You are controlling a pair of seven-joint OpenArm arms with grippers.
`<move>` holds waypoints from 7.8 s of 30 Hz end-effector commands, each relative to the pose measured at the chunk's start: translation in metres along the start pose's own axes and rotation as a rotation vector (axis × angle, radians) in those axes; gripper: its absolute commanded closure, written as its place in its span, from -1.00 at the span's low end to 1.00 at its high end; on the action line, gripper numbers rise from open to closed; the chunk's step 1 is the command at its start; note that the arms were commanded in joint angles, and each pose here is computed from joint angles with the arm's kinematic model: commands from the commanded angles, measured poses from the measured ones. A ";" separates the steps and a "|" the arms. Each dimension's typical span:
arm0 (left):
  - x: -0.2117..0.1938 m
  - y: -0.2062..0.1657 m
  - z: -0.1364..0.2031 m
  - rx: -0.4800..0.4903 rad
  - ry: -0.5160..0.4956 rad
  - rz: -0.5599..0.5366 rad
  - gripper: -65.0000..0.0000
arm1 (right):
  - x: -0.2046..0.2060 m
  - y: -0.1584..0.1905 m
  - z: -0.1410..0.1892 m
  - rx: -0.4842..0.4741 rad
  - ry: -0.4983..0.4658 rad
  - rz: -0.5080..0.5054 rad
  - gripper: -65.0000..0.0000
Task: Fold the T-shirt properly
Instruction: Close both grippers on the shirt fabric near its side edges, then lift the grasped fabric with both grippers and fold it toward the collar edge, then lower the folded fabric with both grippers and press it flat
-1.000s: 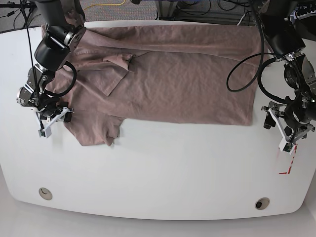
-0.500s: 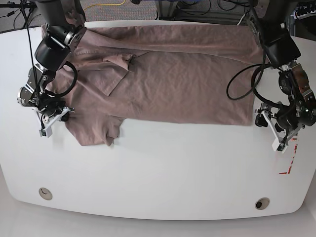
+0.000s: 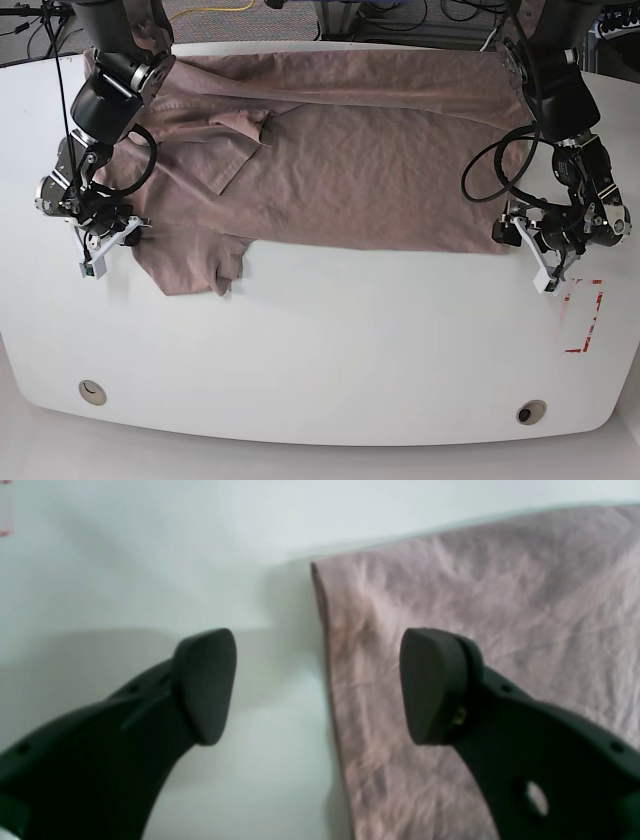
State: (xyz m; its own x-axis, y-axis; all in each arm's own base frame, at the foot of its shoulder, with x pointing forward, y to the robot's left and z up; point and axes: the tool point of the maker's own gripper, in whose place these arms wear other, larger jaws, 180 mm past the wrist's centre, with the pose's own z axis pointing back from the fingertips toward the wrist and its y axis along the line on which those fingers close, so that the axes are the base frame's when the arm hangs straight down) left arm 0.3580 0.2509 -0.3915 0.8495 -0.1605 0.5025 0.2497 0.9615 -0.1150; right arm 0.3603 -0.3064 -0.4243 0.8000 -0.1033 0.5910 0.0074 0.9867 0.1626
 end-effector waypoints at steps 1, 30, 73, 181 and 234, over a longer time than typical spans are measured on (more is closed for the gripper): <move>0.018 0.005 0.003 -0.002 -0.061 0.007 -0.49 | 0.011 -0.005 0.005 -0.013 -0.016 0.013 0.92; 0.009 -0.038 -0.029 -0.117 -0.033 0.023 0.72 | 0.012 -0.006 0.006 -0.016 -0.016 0.015 0.92; 0.052 -0.013 0.034 0.065 -0.148 -0.129 0.85 | 0.049 -0.017 0.094 -0.266 0.013 0.277 0.93; -0.071 -0.027 0.066 0.183 0.095 -0.238 0.20 | -0.127 0.041 0.120 -0.029 0.227 0.124 0.69; -0.063 -0.009 0.040 0.127 0.113 -0.153 0.64 | -0.033 0.016 0.080 0.018 0.048 0.152 0.60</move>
State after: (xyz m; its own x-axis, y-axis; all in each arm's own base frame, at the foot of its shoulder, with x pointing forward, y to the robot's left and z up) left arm 0.2744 0.2522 -0.4059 0.8714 -0.3106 0.3798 0.3276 0.9446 0.0209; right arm 0.2709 -0.2894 -0.3999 0.8574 0.0369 0.5134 -0.1173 0.9852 0.1250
